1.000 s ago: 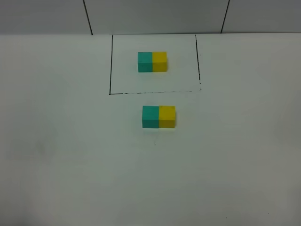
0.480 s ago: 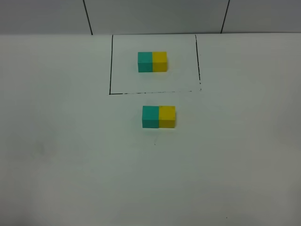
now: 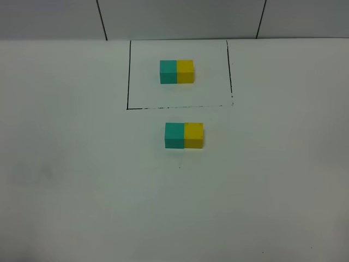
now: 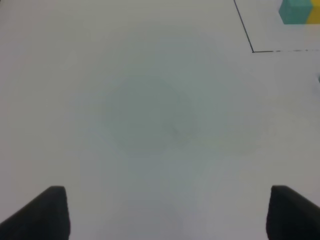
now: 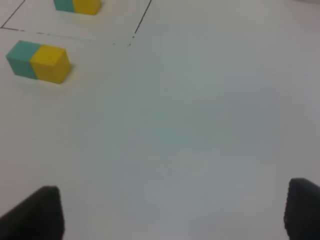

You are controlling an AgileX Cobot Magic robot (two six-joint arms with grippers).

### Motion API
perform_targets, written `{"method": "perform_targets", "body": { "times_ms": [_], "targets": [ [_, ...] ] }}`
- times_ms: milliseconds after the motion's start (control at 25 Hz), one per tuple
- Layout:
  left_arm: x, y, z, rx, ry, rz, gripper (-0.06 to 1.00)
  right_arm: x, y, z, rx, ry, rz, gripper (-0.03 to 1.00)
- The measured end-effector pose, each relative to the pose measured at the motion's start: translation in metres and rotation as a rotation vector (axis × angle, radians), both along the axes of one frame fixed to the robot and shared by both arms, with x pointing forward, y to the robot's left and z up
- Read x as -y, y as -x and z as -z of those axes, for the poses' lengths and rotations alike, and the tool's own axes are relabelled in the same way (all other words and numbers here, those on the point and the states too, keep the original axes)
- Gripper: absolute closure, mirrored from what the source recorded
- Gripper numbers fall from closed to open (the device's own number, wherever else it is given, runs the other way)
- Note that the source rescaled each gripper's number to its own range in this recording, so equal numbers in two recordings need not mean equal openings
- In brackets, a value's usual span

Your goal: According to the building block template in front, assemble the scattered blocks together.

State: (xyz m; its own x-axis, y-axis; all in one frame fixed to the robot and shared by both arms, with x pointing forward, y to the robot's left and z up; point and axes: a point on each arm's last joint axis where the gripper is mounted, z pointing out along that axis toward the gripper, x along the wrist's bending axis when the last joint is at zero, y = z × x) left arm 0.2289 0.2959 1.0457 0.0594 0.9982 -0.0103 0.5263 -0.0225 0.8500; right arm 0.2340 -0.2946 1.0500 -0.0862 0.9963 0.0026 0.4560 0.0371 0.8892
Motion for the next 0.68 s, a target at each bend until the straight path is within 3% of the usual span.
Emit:
{"method": "perform_targets", "body": {
  "times_ms": [680],
  "targets": [
    [0.0, 0.0, 0.0, 0.0, 0.0, 0.0, 0.13, 0.0, 0.0, 0.0, 0.0, -0.002, 0.001, 0.17]
  ]
}}
